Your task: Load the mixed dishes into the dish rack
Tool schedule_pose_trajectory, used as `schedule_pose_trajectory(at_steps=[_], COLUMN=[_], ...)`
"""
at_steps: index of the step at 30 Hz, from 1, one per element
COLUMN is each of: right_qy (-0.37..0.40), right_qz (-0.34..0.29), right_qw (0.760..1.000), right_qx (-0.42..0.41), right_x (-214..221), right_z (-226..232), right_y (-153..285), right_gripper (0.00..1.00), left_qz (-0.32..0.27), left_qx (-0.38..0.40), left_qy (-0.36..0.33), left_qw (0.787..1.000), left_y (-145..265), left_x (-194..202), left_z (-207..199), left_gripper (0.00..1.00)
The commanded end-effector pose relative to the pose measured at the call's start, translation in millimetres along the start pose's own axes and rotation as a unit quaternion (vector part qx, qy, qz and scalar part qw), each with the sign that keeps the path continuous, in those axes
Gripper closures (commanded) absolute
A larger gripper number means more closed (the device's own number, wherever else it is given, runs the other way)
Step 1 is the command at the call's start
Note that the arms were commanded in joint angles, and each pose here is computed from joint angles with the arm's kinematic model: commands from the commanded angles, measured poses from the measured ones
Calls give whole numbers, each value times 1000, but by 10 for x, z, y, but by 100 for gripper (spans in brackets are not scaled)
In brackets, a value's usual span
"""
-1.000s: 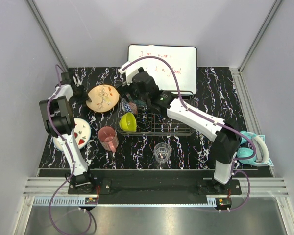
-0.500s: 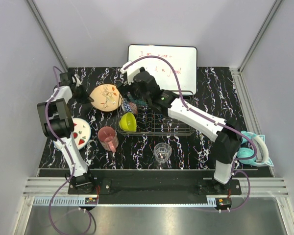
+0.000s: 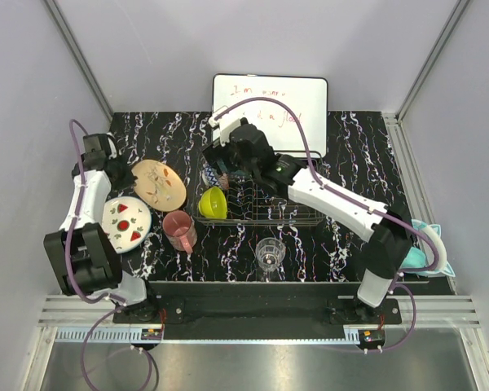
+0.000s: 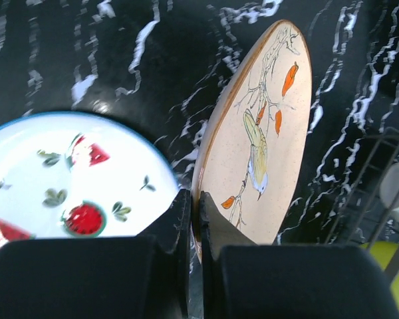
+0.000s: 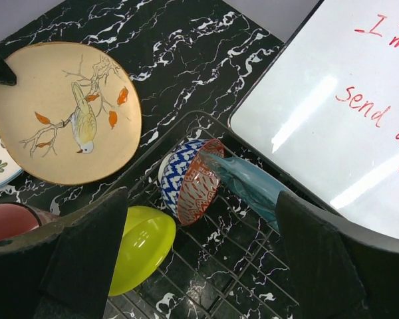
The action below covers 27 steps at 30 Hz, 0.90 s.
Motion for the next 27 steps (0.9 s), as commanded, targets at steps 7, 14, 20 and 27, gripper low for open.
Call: schedule_pose_trajectory(at_steps=[7, 14, 20, 27], right_qy=[-28, -28, -29, -27], right_qz=[-17, -13, -17, -40], right_qw=[999, 1000, 999, 999], right_qx=[-1, 4, 9, 24], right_x=[-37, 61, 52, -103], right_z=[-72, -87, -109, -185], right_y=[239, 259, 274, 411], right_gripper=[2, 2, 2, 2], left_qz=[-175, -237, -281, -323], left_qx=[-90, -99, -109, -115], left_qy=[-27, -84, -134, -185], left_qw=[980, 963, 944, 921], left_y=[700, 1085, 1432, 1810], left_x=[-467, -610, -795, -843], left_z=[-73, -419, -644, -805], left_gripper=[100, 100, 100, 100])
Point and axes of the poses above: each gripper's point midway between its finger pads, its own y axis back along the fingers, its own z axis along the line the jaws close on, x = y × z, the point moved 5 cm from there along y, back along the fingers, and after that the axes turned 1 degree about -y, right-handed, at the moved point
